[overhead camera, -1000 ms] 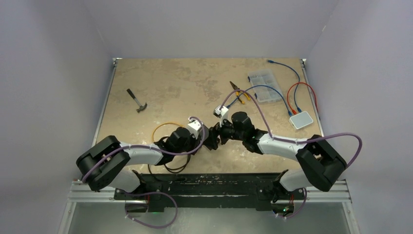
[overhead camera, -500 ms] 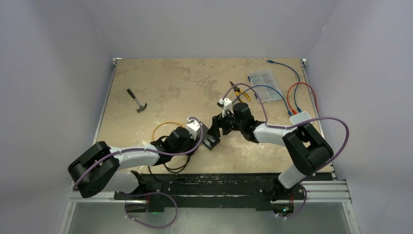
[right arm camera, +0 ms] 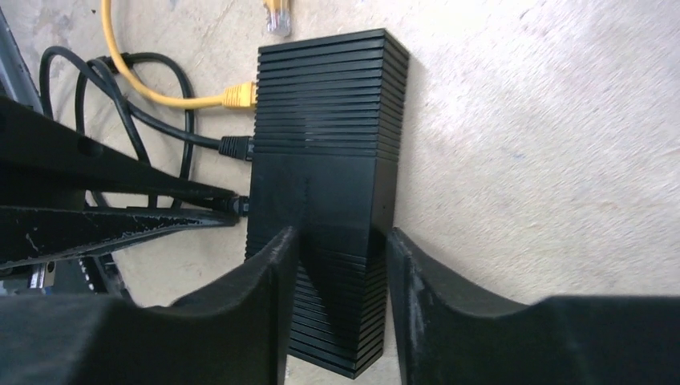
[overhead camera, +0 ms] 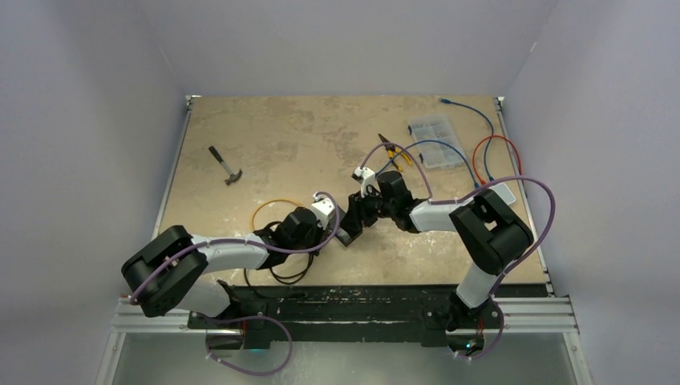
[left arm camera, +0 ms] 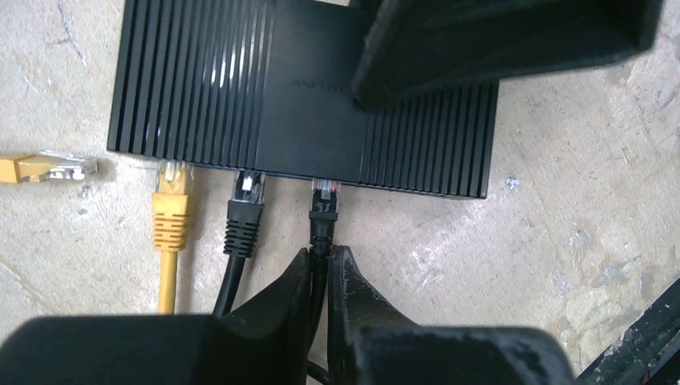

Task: Insert the plug into the switch port
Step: Insert the connector into the switch port.

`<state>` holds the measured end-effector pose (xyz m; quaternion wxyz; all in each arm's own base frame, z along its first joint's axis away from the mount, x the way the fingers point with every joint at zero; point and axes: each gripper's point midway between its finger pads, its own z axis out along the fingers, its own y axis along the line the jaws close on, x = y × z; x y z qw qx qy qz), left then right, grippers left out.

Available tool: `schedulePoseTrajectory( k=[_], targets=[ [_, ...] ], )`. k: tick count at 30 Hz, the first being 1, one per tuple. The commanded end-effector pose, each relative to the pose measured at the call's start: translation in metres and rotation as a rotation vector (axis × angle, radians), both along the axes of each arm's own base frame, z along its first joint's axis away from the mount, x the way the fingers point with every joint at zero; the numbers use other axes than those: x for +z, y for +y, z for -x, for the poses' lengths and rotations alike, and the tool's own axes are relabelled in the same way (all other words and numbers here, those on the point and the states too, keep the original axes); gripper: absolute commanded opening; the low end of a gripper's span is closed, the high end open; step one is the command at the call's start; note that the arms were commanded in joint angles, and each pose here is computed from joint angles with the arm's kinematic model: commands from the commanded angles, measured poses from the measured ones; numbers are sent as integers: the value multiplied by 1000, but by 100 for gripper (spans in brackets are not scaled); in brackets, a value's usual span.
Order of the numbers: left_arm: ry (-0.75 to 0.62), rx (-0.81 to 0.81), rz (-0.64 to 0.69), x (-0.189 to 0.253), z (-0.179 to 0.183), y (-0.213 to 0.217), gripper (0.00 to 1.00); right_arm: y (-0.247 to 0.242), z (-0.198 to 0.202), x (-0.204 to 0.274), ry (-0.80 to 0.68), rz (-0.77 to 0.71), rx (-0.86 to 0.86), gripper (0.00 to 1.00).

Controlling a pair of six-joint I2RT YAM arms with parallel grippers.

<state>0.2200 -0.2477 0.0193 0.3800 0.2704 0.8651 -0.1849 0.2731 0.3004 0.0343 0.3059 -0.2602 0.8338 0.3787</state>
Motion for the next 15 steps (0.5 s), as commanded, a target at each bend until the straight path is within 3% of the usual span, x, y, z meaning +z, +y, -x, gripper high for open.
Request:
schedulePoseTrajectory(
  k=[1, 10, 15],
  targets=[
    [-35, -37, 34, 11, -7, -14, 0, 13, -4, 14, -20, -56, 40, 38],
    [-106, -87, 50, 21, -18, -27, 0, 21, 25, -8, 65, -89, 207, 10],
    [-164, -102, 48, 31, -32, -38, 0, 23, 47, -22, 126, -84, 297, 9]
  ],
)
